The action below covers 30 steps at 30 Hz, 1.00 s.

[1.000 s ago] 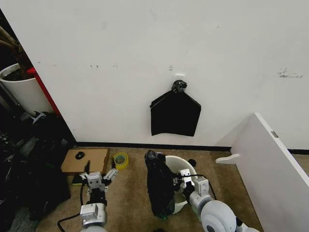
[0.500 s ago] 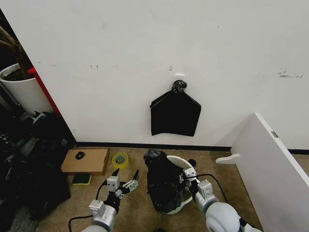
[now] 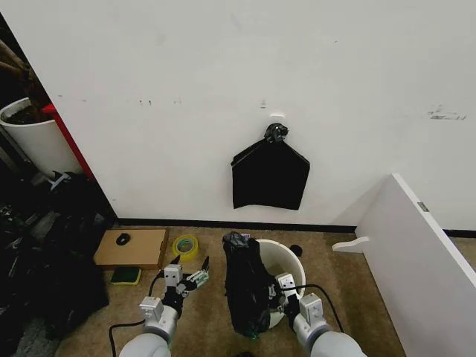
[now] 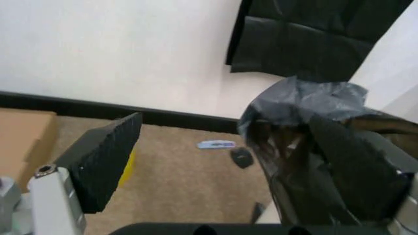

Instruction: Place the garbage bag over the trash bin.

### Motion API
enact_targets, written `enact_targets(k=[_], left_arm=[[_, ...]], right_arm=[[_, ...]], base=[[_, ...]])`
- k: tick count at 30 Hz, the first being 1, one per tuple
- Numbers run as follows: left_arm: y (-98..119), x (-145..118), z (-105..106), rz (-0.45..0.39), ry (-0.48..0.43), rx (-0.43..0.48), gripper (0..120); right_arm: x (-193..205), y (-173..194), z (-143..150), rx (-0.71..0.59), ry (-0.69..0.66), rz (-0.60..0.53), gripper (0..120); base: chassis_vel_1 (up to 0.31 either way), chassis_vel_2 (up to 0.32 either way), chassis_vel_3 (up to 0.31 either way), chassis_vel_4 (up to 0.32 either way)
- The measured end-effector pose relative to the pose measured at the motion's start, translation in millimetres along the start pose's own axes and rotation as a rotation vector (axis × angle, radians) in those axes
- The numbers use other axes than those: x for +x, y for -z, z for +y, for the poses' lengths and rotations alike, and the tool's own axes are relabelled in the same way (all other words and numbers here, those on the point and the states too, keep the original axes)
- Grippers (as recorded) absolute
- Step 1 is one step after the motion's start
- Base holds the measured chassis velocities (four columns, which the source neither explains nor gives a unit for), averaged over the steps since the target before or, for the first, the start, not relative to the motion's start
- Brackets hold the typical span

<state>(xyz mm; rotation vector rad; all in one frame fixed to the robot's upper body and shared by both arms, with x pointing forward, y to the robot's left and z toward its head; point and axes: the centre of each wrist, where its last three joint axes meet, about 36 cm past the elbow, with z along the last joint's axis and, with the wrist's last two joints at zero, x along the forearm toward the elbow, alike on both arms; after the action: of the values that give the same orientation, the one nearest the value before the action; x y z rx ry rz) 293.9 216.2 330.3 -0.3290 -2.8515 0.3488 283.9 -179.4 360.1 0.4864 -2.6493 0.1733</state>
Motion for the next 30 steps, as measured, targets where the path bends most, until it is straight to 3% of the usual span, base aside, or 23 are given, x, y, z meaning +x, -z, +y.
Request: enact_targets(k=[6, 15, 22, 30], left_arm=[[6, -7, -2, 0.061, -0.042, 0.064, 100], [12, -21, -7, 0.087, -0.070, 0.088, 100], [13, -26, -25, 0.137, -0.113, 0.116, 100], [17, -29, -56, 0.220, -0.133, 0.082, 100]], right_arm=[[-5, -7, -12, 0.029, -0.012, -0.018, 0], [-3, -13, -13, 0.027, -0.016, -0.013, 0], [8, -14, 2, 0.001, 0.014, -0.007, 0], [25, -5, 21, -0.023, 0.050, -0.026, 0]], base=[[0.000, 0.000, 0.000, 0.000], [0.000, 0.000, 0.000, 0.000], [0.000, 0.000, 0.000, 0.000], [0.000, 0.000, 0.000, 0.000]])
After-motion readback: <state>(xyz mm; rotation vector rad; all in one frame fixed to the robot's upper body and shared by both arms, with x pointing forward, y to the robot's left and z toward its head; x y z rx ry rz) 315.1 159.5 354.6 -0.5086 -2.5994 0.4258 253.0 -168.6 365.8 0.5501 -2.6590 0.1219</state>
